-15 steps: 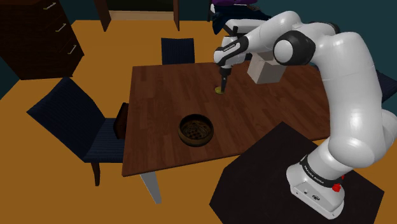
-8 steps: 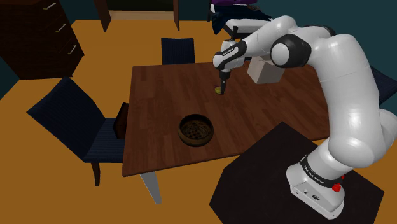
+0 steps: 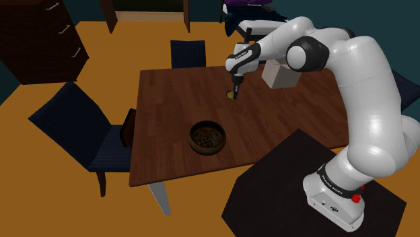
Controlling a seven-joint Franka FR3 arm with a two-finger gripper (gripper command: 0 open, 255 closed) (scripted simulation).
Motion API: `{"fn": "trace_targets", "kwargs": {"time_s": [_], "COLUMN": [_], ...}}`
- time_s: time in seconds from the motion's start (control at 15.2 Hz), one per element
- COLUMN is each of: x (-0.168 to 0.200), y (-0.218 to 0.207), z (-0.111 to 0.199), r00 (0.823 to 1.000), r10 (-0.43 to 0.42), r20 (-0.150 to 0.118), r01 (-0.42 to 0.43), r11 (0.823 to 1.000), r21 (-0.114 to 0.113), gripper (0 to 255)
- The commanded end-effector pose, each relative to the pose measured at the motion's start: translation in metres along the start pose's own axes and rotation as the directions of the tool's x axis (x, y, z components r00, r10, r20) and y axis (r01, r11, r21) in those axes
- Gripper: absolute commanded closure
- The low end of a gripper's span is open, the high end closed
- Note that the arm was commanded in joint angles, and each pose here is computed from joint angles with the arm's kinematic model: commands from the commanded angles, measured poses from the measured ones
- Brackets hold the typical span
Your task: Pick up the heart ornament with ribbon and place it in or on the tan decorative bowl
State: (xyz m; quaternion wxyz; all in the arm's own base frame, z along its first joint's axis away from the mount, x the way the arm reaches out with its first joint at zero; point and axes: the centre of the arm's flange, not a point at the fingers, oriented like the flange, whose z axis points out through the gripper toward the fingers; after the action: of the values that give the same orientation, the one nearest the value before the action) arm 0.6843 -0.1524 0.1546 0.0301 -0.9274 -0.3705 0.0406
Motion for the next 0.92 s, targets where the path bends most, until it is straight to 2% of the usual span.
{"fn": "trace_targets", "kwargs": {"time_s": [0.0,0.33,0.4,0.46,0.59,0.73,0.86], "x": [0.0,0.0,0.0,0.007,0.02,0.031,0.04], "y": [0.0,0.0,0.0,0.008,0.024,0.041,0.06], "z": [0.0,0.0,0.0,-0.001,-0.003,-0.007,-0.011], "r00": [1.0,1.0,1.0,0.998,0.984,0.957,0.916], "r10": [0.0,0.0,0.0,0.058,0.173,0.285,0.392], "r20": [0.0,0.0,0.0,-0.009,-0.03,-0.054,-0.082], "r01": [0.0,0.0,0.0,-0.058,-0.174,-0.288,-0.398], "r11": [1.0,1.0,1.0,0.998,0.984,0.955,0.912], "r21": [0.0,0.0,0.0,-0.016,-0.046,-0.073,-0.097], "gripper": [255,255,0,0,0,0,0]}}
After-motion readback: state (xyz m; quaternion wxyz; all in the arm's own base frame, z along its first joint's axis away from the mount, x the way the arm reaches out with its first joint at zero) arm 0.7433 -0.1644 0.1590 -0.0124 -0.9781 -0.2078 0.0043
